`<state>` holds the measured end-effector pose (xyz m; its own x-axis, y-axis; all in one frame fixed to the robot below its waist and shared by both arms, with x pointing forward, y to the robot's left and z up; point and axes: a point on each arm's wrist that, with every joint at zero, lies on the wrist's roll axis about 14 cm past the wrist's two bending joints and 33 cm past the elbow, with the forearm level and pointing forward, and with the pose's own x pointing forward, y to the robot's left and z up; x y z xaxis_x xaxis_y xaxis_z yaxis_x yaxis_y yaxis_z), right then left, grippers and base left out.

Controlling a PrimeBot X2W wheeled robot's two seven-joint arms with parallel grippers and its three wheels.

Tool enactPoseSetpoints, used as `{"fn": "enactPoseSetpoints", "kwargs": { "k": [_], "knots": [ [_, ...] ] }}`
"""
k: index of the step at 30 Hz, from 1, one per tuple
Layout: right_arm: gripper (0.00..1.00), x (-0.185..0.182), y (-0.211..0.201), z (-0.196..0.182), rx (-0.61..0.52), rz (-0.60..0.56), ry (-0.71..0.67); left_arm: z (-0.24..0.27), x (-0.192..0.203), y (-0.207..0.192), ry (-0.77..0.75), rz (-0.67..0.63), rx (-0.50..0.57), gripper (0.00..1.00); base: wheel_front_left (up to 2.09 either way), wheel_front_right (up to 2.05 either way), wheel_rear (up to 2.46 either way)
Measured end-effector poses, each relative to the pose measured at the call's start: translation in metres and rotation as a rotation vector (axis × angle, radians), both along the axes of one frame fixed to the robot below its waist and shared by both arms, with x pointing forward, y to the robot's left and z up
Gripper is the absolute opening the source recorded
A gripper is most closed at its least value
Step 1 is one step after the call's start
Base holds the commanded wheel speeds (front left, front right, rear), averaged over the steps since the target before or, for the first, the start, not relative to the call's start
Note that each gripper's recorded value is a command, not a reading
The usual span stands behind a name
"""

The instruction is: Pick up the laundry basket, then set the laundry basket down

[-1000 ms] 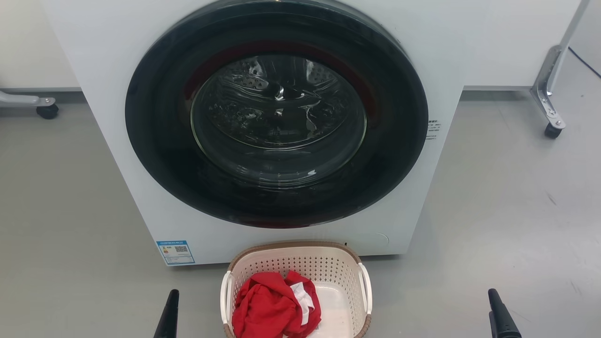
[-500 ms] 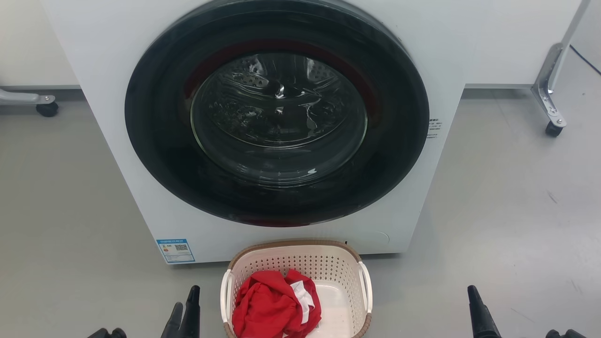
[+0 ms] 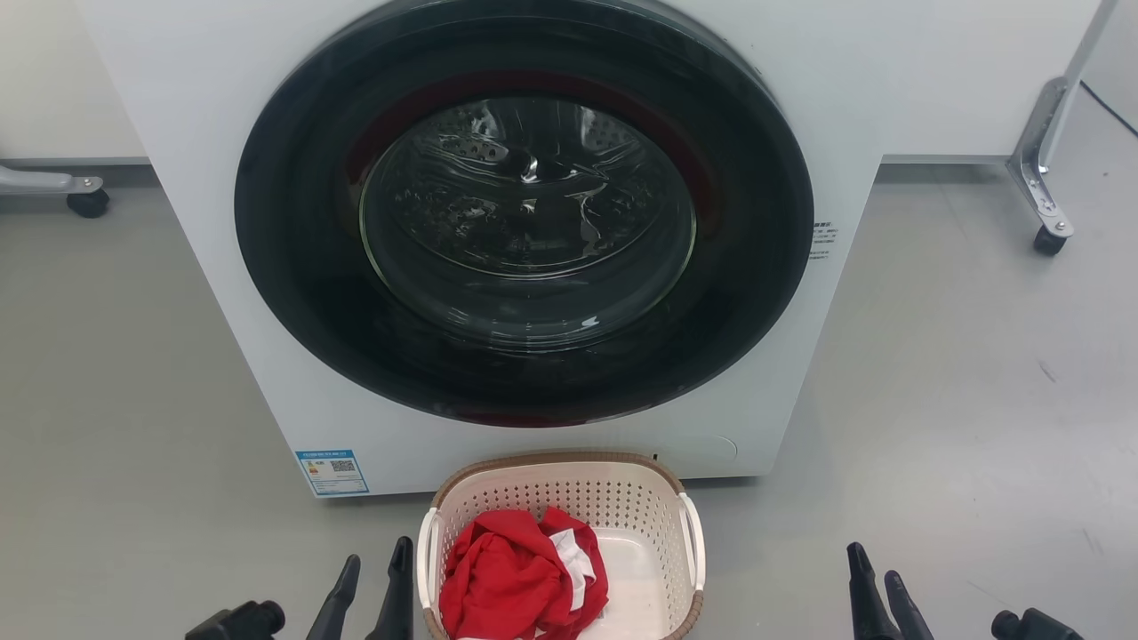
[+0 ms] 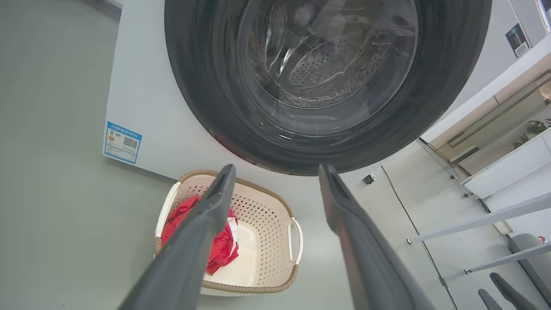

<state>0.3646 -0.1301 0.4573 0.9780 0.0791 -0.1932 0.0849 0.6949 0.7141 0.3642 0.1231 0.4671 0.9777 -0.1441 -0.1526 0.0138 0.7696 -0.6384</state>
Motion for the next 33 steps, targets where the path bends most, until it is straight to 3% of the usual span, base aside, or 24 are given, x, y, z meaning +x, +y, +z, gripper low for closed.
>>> {"fn": "enactPoseSetpoints", "kwargs": {
  "k": [33],
  "knots": [
    [1.00, -0.013, 0.037, 0.025, -0.441, 0.114, -0.199, 0.024, -0.011, -0.027, -0.230, -0.079, 0.454, 1.00, 0.00, 0.00, 0.00]
  ]
}}
